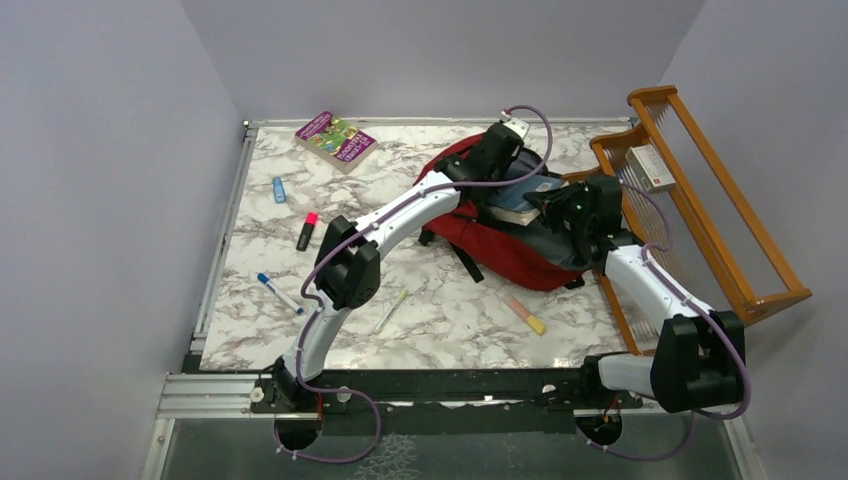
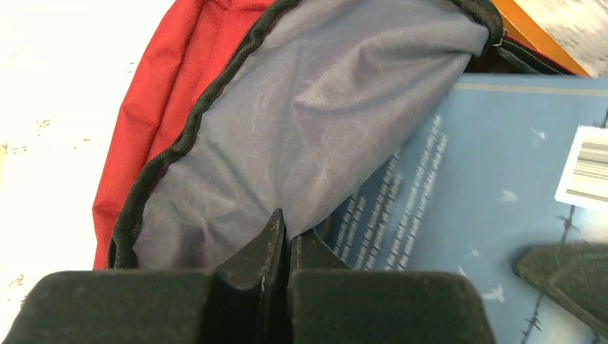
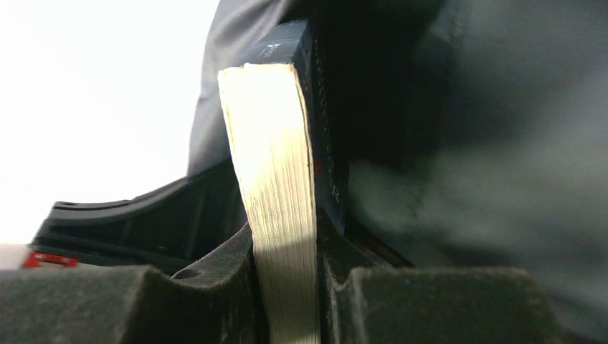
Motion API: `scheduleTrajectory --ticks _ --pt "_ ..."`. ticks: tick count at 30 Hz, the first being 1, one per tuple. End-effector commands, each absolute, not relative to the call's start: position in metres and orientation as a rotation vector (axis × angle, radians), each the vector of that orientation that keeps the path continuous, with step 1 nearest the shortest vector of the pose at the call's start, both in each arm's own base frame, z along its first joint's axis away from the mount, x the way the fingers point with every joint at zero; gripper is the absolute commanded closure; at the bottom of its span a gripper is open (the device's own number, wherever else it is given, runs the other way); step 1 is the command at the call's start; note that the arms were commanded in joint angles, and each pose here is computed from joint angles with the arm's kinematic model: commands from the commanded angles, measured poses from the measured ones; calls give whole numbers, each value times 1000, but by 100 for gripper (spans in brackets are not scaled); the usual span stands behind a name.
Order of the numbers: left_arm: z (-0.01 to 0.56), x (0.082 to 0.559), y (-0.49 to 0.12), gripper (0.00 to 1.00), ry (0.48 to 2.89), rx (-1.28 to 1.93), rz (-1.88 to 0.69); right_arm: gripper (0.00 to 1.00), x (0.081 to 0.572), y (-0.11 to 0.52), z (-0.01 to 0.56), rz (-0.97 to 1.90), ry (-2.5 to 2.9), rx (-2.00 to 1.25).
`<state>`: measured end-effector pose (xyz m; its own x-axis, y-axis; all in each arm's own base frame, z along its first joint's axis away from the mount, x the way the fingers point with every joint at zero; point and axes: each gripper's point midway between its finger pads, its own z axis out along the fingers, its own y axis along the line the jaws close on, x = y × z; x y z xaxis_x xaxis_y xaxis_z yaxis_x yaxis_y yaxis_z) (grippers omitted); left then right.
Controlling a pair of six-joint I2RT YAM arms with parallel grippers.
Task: Pack the student bag
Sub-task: Place the book in the student bag.
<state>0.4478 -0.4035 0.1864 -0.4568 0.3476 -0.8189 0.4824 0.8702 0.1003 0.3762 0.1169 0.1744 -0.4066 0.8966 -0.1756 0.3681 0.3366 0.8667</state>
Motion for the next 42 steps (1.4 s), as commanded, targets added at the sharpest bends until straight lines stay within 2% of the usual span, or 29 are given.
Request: scheduleTrajectory --ticks 1,7,17,27,36,38,42 --pt "231 440 -412 100 2034 541 -263 100 407 126 246 1225 1657 985" --pt "235 433 -408 100 2064 524 -275 100 427 138 236 1252 1628 992" --pt "242 428 -393 100 2086 492 -237 100 475 207 200 1313 1697 850" --pt "228 436 -394 100 2108 499 -236 99 502 251 133 1285 1853 756" --pt "192 450 -371 100 2189 475 -194 74 504 244 94 1119 1980 750" --pt "186 454 -366 100 2202 468 -185 60 501 241 91 1088 1998 750" --pt "179 459 -362 100 2214 454 -186 47 495 229 88 992 2034 756"
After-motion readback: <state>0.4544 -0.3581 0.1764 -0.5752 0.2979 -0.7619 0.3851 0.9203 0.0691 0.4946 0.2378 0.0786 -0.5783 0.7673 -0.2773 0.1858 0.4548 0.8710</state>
